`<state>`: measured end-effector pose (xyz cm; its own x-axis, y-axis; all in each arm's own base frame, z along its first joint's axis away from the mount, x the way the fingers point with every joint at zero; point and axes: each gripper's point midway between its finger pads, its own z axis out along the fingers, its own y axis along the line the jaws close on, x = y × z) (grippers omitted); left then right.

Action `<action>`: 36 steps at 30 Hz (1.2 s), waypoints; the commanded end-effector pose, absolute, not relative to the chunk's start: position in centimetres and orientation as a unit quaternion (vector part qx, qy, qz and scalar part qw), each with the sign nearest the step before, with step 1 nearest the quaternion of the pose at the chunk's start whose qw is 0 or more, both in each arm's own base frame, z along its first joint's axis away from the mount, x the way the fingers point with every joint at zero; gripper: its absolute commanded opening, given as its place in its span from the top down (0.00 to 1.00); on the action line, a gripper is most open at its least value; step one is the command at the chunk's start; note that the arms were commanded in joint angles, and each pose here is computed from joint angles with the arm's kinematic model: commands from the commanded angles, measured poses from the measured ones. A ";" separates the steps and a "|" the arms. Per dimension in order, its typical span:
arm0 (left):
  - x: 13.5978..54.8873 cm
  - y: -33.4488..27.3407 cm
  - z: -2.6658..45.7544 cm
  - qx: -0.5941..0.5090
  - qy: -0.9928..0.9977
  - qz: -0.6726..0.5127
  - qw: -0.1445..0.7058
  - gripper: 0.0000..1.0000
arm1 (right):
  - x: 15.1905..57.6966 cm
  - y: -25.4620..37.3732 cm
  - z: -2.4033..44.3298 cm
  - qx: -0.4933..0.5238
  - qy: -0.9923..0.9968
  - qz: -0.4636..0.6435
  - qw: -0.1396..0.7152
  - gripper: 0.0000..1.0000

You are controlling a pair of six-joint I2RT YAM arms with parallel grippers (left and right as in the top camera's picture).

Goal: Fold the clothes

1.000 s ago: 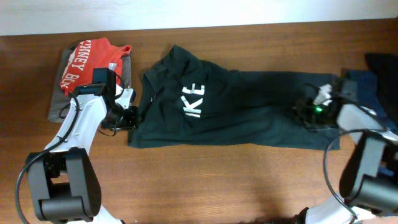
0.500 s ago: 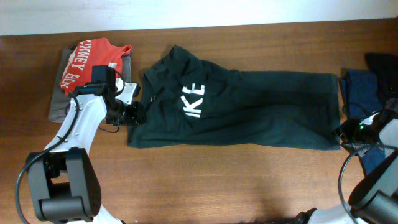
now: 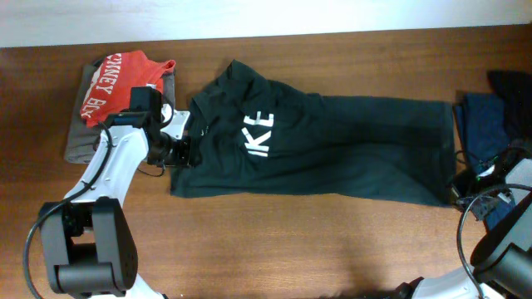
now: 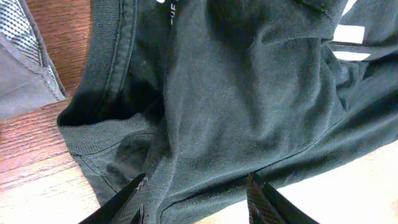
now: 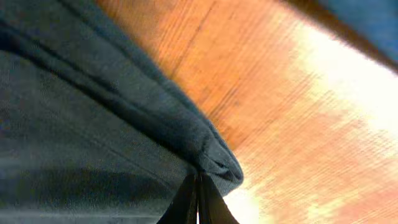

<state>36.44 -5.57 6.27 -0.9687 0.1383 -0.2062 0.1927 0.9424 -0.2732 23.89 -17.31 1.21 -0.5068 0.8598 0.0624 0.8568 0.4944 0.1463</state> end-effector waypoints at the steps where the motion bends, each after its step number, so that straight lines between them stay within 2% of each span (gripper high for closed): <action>1: 36.9 -5.7 7.1 0.097 0.978 -0.149 0.108 0.50 | 22.3 -18.3 0.9 0.521 0.853 0.035 -0.013 0.96; 4: 36.9 -5.6 7.0 0.097 0.979 -0.145 0.108 0.42 | 22.3 -18.4 0.9 0.525 0.850 0.034 -0.013 0.96; 12: 37.2 -6.4 3.0 0.114 0.977 -0.150 0.096 0.44 | 22.3 -18.3 0.9 0.526 0.850 0.036 -0.012 0.96; 13: 37.4 -6.6 2.5 0.116 0.977 -0.150 0.096 0.47 | 22.3 -18.3 0.9 0.526 0.850 0.036 -0.013 0.96; 14: 37.6 -6.8 1.8 0.119 0.977 -0.150 0.094 0.59 | 22.3 -18.3 0.9 0.526 0.850 0.036 -0.013 0.96; 15: 37.6 -6.9 1.5 0.120 0.977 -0.150 0.092 0.62 | 22.3 -18.3 0.9 0.526 0.850 0.036 -0.012 0.96; 16: 37.7 -7.0 1.0 0.121 0.977 -0.150 0.090 0.71 | 22.3 -18.3 0.9 0.526 0.850 0.036 -0.012 0.96; 17: 37.8 -6.9 0.8 0.121 0.978 -0.145 0.090 0.89 | 22.4 -18.4 0.9 0.525 0.850 0.036 -0.011 0.96; 18: 37.8 -6.6 0.6 0.120 0.979 -0.136 0.088 0.99 | 22.4 -18.4 0.9 0.525 0.850 0.035 -0.011 0.96; 22: 38.0 -3.9 0.3 0.079 0.990 -0.078 0.083 0.99 | 21.3 -19.7 0.8 0.538 0.843 -0.007 -0.017 0.96; 33: 38.3 -2.6 0.7 0.062 0.991 -0.078 0.084 0.99 | 21.1 -19.8 0.9 0.543 0.839 -0.003 -0.018 0.95; 35: 38.5 -2.6 1.4 0.062 0.992 -0.079 0.082 1.00 | 21.0 -19.7 0.9 0.543 0.839 -0.002 -0.021 0.90; 36: 38.9 -2.6 2.4 0.062 0.991 -0.079 0.084 0.98 | 21.0 -19.5 1.2 0.543 0.839 0.003 -0.025 0.83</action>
